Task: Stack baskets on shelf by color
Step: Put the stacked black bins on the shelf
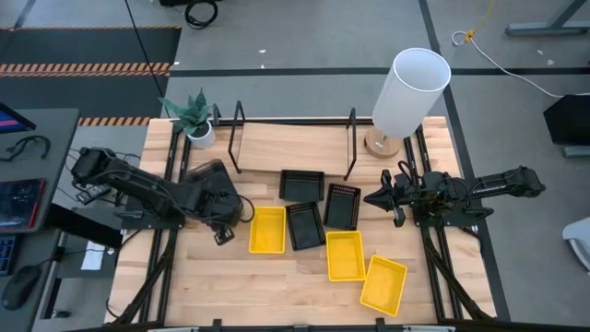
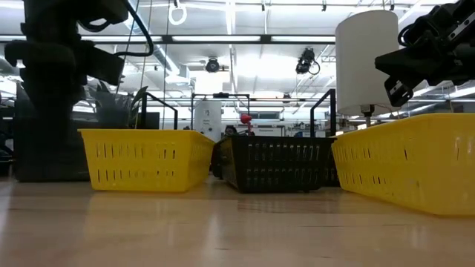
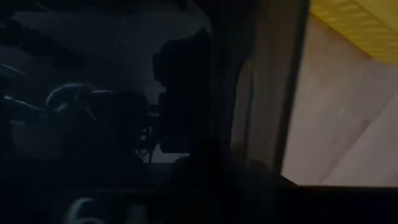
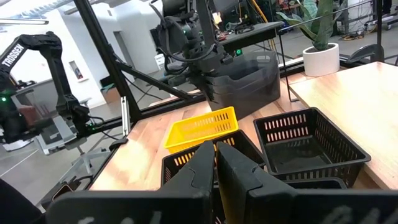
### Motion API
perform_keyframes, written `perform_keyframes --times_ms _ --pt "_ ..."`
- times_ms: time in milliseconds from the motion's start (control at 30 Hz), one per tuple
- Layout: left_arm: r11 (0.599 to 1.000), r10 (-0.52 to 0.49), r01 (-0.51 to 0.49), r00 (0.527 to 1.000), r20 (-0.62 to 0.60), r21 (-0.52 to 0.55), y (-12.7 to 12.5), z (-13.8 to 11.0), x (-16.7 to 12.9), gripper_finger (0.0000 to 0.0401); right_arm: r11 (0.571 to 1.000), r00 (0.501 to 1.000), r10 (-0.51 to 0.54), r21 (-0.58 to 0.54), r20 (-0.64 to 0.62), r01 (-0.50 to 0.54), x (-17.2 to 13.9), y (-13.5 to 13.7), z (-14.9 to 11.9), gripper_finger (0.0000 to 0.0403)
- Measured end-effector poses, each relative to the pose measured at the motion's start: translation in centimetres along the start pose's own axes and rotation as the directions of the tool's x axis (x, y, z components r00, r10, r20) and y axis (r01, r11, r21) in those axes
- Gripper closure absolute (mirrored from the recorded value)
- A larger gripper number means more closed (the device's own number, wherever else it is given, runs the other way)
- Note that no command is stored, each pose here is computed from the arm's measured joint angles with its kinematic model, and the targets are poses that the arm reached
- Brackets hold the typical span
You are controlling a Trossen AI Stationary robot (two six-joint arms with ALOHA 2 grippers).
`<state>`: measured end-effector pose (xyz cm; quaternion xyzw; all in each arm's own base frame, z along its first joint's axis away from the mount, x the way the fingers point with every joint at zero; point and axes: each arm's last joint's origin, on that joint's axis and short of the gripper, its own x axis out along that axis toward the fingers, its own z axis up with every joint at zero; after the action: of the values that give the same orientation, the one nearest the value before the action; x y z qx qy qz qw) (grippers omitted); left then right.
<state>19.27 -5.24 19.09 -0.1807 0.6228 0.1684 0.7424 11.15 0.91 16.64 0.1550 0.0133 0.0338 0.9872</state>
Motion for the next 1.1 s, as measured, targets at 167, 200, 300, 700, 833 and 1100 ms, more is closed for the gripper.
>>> perform_keyframes --times_ms 167,200,300,700,833,1100 --pt "0.992 -0.117 0.117 0.993 -0.004 0.038 -1.3 0.0 -3.2 0.0384 1.000 1.000 0.000 0.000 0.000 0.000 0.0 0.0 0.0 0.0378" --pt "0.989 -0.134 0.134 0.991 -0.007 0.055 -1.6 0.1 -4.1 0.0384 1.000 1.000 0.000 0.000 0.001 0.000 0.0 0.0 0.0 0.0378" --pt "0.975 -0.194 0.191 0.981 0.010 0.110 -2.6 0.7 -7.1 0.0384 1.000 1.000 0.000 0.000 0.000 0.000 0.0 0.0 0.0 0.0378" --pt "0.860 -0.496 0.460 0.856 0.147 0.222 -3.9 3.5 -16.2 0.0385 1.000 1.000 0.000 0.000 0.000 0.000 0.0 0.0 0.0 0.0378" --pt "0.868 -0.489 0.432 0.833 0.260 0.246 -3.1 5.0 -17.0 0.0385 1.000 1.000 0.000 0.000 0.000 0.000 0.0 0.0 0.0 0.0378" --pt "0.892 -0.447 0.338 0.762 0.470 0.300 -1.1 10.6 -16.2 0.0385 1.000 1.000 0.000 0.000 0.000 0.000 0.0 0.0 0.0 0.0378"
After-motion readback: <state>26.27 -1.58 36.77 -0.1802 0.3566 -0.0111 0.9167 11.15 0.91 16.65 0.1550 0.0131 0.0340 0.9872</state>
